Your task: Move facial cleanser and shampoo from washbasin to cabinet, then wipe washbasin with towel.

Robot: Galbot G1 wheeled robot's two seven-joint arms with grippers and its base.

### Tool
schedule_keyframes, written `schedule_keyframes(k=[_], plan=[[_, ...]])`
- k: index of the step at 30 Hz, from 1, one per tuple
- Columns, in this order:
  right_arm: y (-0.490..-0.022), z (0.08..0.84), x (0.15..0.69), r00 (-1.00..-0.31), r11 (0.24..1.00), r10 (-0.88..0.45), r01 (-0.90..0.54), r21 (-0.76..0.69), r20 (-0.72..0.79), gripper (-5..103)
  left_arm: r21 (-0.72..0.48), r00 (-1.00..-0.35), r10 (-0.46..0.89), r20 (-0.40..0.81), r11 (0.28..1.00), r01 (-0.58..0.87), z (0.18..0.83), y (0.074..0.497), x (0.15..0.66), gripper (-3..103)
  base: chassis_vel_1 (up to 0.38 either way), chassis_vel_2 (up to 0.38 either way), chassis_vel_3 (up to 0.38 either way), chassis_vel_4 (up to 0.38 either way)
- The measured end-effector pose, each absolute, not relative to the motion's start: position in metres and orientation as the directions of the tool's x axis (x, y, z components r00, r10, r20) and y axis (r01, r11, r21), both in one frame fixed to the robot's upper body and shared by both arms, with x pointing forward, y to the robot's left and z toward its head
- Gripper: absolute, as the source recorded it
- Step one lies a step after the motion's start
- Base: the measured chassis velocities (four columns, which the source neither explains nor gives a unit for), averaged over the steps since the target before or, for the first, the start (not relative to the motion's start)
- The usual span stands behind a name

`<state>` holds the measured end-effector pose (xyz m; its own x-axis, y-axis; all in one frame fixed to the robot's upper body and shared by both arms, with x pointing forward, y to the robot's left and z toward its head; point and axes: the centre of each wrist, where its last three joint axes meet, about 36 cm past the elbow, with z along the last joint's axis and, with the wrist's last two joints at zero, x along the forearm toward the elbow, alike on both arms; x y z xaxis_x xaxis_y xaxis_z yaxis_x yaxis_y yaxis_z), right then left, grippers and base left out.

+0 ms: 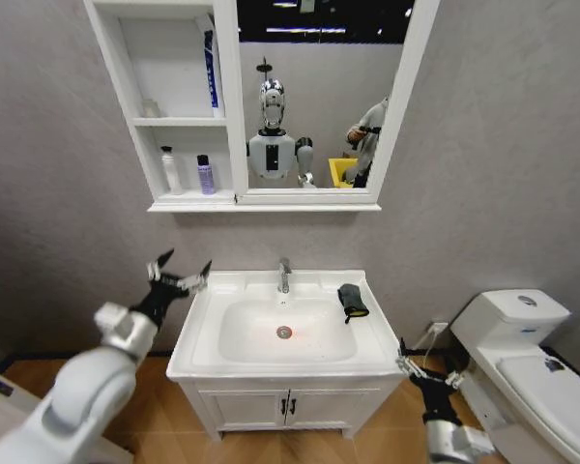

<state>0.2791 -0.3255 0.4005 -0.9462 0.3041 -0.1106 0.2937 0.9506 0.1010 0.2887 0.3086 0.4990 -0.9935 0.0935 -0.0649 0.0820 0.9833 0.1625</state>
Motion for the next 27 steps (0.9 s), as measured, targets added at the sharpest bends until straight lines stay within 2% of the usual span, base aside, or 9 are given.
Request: schedule_keyframes(k=[6,11,17,27], plan=[[-0.343,0.409,0.306,-0.957,0.963,0.263,0.253,0.089,-0.125,100,0.134,-0.998,-0.011,-0.063,0.991,-0.019,0.481,0.324,0.261,100,0.000,0.000,0.000,0.000],[-0.350,0.408,0.332,-0.960,0.968,0.247,0.240,0.066,-0.131,100,0.116,-0.997,-0.027,-0.079,0.993,-0.036,0.480,0.330,0.257,100,0.000,0.000,0.000,0.000],[-0.356,0.425,0.383,-0.978,0.984,0.177,0.173,0.045,-0.112,100,0.014,-0.993,-0.086,-0.081,0.996,-0.088,0.484,0.328,0.249,100,0.000,0.000,0.000,0.000],[-0.375,0.413,0.431,-0.983,0.983,0.178,0.176,0.050,-0.052,100,0.000,-0.992,-0.101,-0.069,0.995,-0.102,0.485,0.328,0.251,100,0.000,0.000,0.000,0.000]])
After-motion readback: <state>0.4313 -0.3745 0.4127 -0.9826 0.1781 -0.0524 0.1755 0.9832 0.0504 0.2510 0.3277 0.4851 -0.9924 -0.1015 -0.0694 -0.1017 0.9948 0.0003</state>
